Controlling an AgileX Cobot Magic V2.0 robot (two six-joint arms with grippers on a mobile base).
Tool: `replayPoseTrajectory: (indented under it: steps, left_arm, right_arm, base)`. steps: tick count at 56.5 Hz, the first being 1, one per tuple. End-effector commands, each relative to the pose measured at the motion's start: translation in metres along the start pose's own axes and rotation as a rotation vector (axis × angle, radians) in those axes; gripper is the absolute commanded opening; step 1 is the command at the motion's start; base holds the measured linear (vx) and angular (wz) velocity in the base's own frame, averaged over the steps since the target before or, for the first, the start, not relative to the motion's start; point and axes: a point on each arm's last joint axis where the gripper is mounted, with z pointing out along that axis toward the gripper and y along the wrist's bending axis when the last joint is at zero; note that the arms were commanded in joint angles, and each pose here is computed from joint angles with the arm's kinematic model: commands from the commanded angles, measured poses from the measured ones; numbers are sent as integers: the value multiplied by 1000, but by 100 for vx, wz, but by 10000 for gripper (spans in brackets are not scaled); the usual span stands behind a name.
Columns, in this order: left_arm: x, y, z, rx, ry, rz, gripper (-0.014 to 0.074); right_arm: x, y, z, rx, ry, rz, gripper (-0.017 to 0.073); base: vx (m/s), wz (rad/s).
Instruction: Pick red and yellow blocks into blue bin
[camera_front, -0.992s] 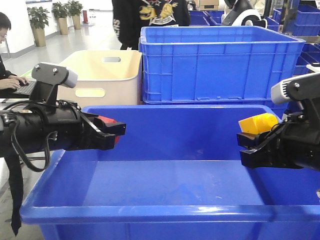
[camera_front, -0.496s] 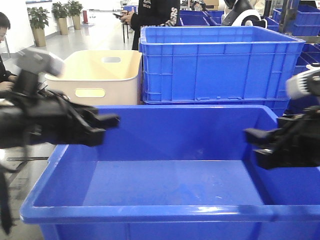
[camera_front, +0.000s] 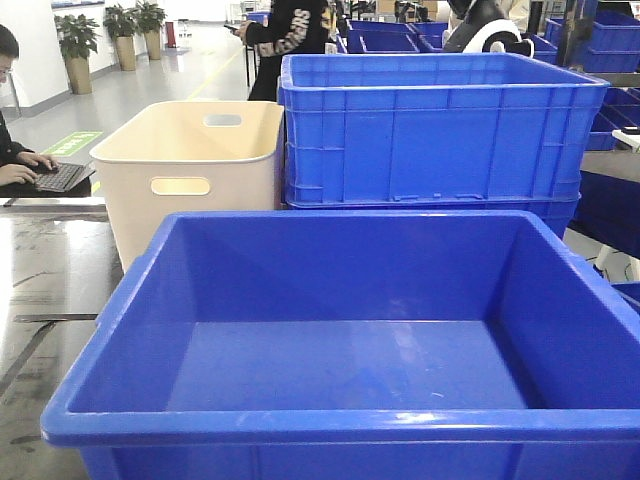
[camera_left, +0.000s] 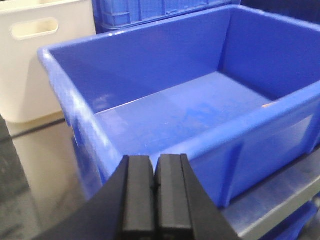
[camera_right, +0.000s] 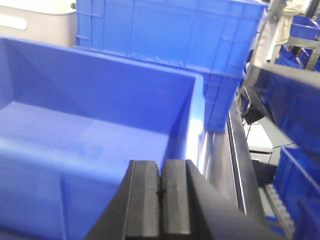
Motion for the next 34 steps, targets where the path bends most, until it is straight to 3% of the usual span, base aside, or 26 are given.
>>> replayPoseTrajectory:
  steps: [1,11,34]
  left_arm:
    - [9,0,-15,-41,-200,-83,-1]
    - [35,-1,-23,-48,-232,-100,-1]
    - [38,-2,-23,-41,-219,-98,-1]
  right_arm:
    - [11,0,-6,22,-91,-2,-10]
    - [29,4,-4,17,-124,5,-10]
    - [31,4,-3,16,-107,5,-10]
  base:
    - [0,0]
    - [0,0]
    - [0,0]
